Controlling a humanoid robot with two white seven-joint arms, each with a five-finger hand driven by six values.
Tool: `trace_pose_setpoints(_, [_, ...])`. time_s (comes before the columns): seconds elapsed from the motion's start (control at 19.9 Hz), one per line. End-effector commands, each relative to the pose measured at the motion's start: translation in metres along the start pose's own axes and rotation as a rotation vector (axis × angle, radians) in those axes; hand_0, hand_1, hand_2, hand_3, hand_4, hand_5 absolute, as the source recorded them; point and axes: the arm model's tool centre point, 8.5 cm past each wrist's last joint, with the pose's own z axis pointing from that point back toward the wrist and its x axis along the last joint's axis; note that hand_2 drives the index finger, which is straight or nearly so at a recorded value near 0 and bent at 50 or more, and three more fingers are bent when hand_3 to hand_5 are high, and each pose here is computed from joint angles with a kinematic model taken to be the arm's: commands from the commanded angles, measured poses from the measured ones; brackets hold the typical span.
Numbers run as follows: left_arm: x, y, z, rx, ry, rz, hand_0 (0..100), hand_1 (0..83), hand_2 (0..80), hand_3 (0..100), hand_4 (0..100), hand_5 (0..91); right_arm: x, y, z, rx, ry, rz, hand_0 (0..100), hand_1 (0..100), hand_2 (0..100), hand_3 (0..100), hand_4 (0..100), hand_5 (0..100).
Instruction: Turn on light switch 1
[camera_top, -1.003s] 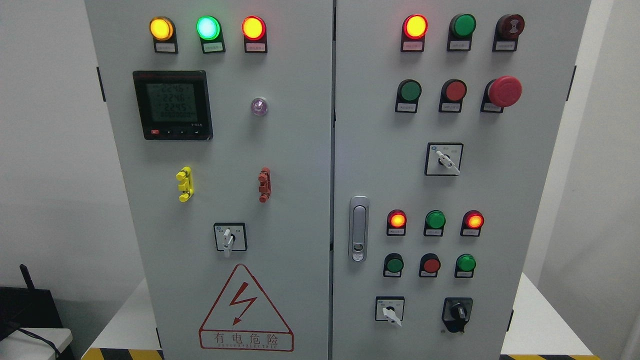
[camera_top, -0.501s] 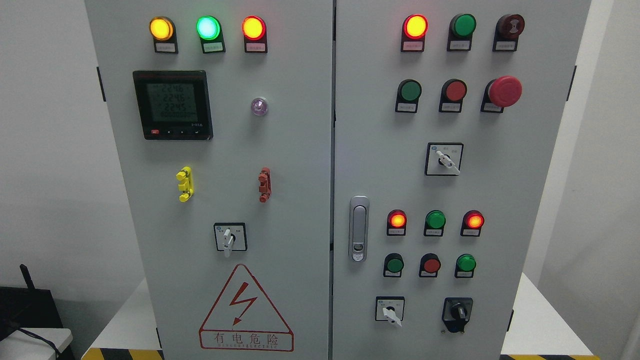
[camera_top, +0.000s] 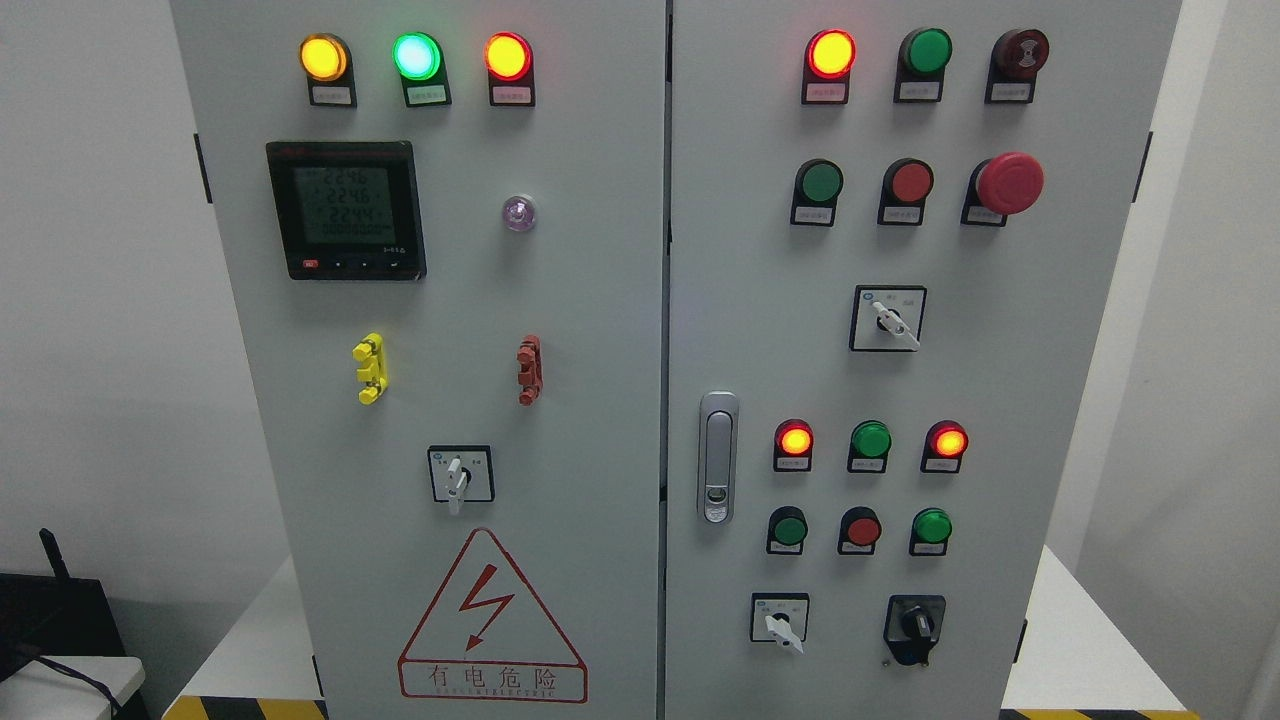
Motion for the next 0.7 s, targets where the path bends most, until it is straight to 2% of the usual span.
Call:
trace_pose_setpoints(0.0, [0.092,0.085,0.003,0.23,-0.317,0.141,33,0.0,9.9,21,29,0.0,0.0,0.0,0.0,0.001,-0.003,-0.017,12,39,0,0,0,0])
trace_pose_setpoints(0.2, [0.128,0.113,0.017,0.328,-0.48,0.167,33,0.0,13.4,27,33,0.0,0.0,0.0,0.0,0.001,-0.003,-0.017,12,39,0,0,0,0])
trace_pose_setpoints(0.45, [0.191,0.129,0.044,0.368,-0.73,0.206,33,0.0,19.6,35,43,1.9,0.0,0.0,0.0,0.003,-0.003,-0.017,12,39,0,0,0,0])
trace_pose_setpoints(0.65, [0.239,0.139,0.073,0.391,-0.926,0.179,34,0.0,24.6,44,53,17.1,0.0,0.0,0.0,0.001,-0.003,-0.017,12,39,0,0,0,0])
